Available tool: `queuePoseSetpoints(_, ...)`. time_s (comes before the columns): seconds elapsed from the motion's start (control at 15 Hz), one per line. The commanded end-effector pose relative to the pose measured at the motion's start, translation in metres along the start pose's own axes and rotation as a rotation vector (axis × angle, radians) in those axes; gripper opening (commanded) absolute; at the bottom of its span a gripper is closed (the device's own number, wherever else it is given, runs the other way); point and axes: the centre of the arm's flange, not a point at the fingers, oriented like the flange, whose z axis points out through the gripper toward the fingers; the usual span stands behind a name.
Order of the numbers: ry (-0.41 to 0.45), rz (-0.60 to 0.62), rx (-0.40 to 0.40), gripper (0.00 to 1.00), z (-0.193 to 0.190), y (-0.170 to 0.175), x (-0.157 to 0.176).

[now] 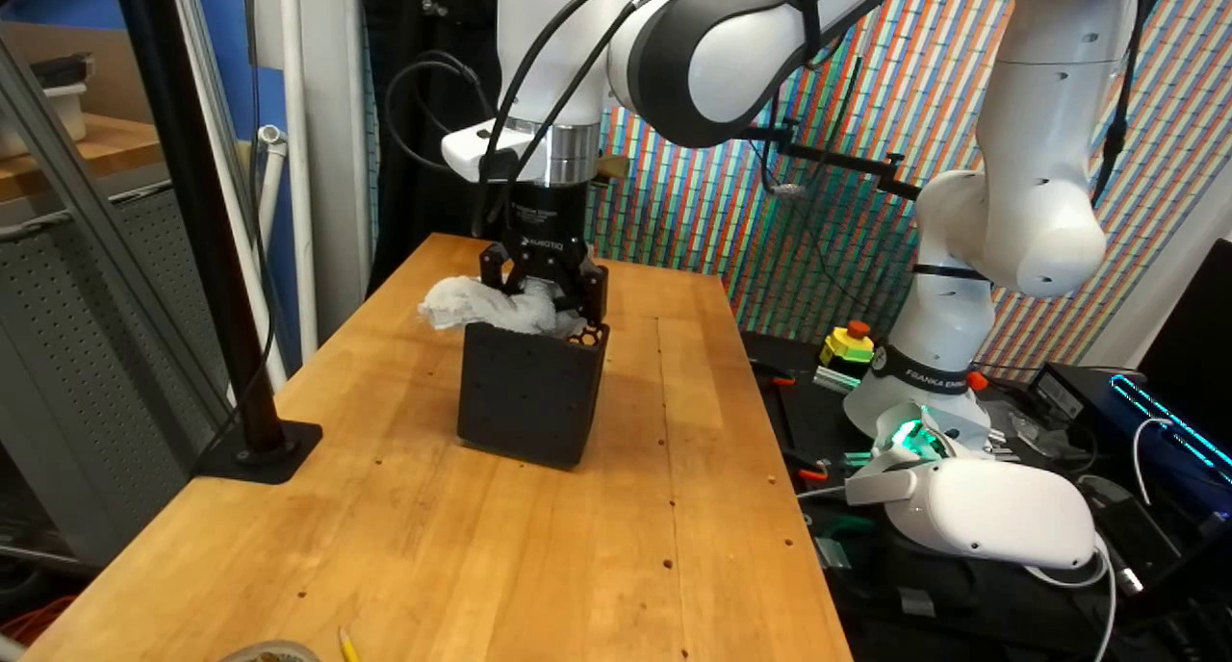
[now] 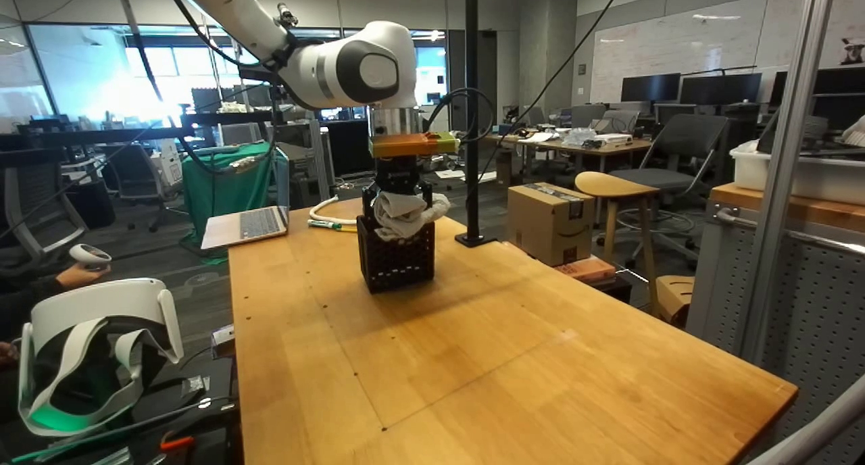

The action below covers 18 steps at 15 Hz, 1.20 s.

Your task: Pick up the cloth from the table and put it in the box

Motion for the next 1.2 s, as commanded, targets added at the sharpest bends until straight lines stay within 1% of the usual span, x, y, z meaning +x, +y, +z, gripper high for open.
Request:
queuePoseSetpoints(0.0,-0.037,-0.018,0.005,0.04,0.018,-0.013,0.026)
queuePoseSetpoints(0.27,-0.142,-0.089,-0.038,0.04,0.019,-0.042,0.062)
queuePoseSetpoints(0.4,-0.191,-0.100,-0.036,0.05,0.027,-0.049,0.071)
queuePoseSetpoints(0.67,-0.255,-0.059,-0.013,0.05,0.044,-0.044,0.069)
queuePoseSetpoints(0.8,-0.260,-0.038,-0.006,0.09,0.043,-0.040,0.066)
queuePoseSetpoints(0.87,-0.262,-0.030,-0.010,0.32,0.040,-0.040,0.066)
queuePoseSetpoints(0.93,-0.262,-0.023,-0.014,0.35,0.038,-0.040,0.066)
queuePoseSetpoints(1.13,-0.259,-0.013,-0.042,0.56,0.026,-0.049,0.066)
